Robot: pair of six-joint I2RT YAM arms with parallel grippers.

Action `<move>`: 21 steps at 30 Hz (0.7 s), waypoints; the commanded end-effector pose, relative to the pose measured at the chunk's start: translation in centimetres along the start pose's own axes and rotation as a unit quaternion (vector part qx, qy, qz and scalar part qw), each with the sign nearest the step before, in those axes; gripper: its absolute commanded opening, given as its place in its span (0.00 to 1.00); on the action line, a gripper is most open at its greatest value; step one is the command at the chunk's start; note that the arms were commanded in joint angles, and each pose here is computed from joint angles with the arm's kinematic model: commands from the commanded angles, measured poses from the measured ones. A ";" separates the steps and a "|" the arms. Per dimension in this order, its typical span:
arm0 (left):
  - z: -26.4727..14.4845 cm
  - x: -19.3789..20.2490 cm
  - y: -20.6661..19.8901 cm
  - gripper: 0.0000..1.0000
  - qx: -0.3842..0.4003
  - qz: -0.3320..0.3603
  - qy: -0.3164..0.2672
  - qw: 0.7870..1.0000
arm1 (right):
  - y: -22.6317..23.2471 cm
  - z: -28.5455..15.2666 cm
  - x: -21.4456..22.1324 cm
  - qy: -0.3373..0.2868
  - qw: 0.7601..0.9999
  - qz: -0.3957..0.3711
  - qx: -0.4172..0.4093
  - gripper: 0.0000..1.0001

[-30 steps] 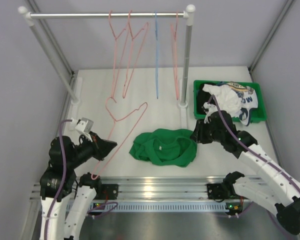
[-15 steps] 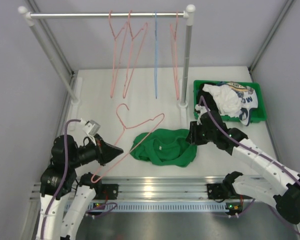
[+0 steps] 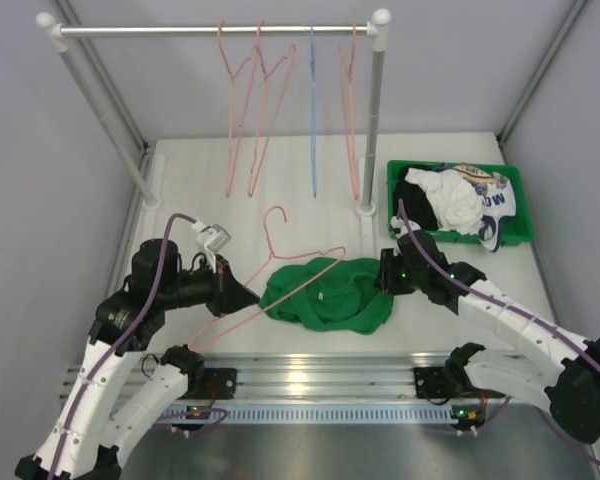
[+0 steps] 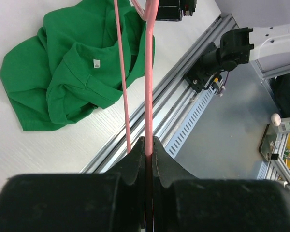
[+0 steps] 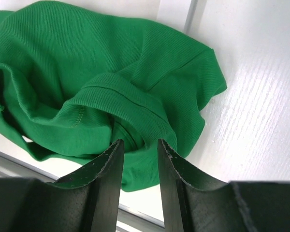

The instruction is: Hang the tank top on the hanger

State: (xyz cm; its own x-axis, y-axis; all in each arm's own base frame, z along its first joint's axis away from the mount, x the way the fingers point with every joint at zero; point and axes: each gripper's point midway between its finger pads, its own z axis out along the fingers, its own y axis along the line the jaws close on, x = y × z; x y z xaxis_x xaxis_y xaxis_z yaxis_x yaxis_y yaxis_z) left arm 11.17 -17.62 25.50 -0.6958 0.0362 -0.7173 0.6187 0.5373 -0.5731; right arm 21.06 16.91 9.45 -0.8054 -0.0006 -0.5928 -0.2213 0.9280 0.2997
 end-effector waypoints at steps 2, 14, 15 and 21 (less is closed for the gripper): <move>0.2 -1.4 -1.0 0.00 0.010 0.038 0.000 0.999 | 0.9 0.6 -1.6 -0.039 0.999 -0.003 -0.011 0.34; 2.8 0.6 -1.3 0.00 -0.005 0.061 0.076 0.995 | 1.3 0.9 -1.7 -0.044 0.999 0.003 -0.022 0.13; 3.1 0.7 -1.4 0.00 0.000 0.059 0.076 0.995 | 1.3 0.8 -1.9 -0.045 0.999 0.003 -0.022 0.12; 3.8 0.9 -1.7 0.00 0.004 0.069 0.075 0.995 | 1.7 0.1 -2.4 -0.053 0.998 0.005 -0.029 0.07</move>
State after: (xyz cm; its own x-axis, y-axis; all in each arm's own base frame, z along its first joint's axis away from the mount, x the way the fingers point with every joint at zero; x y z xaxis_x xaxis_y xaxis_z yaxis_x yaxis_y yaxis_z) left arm 10.01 -20.93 23.34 -0.6795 0.2714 -0.6816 0.7002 0.5172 -0.4921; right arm 21.82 17.40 9.04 -0.7892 0.0294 -0.6134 -0.2137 0.9233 0.3192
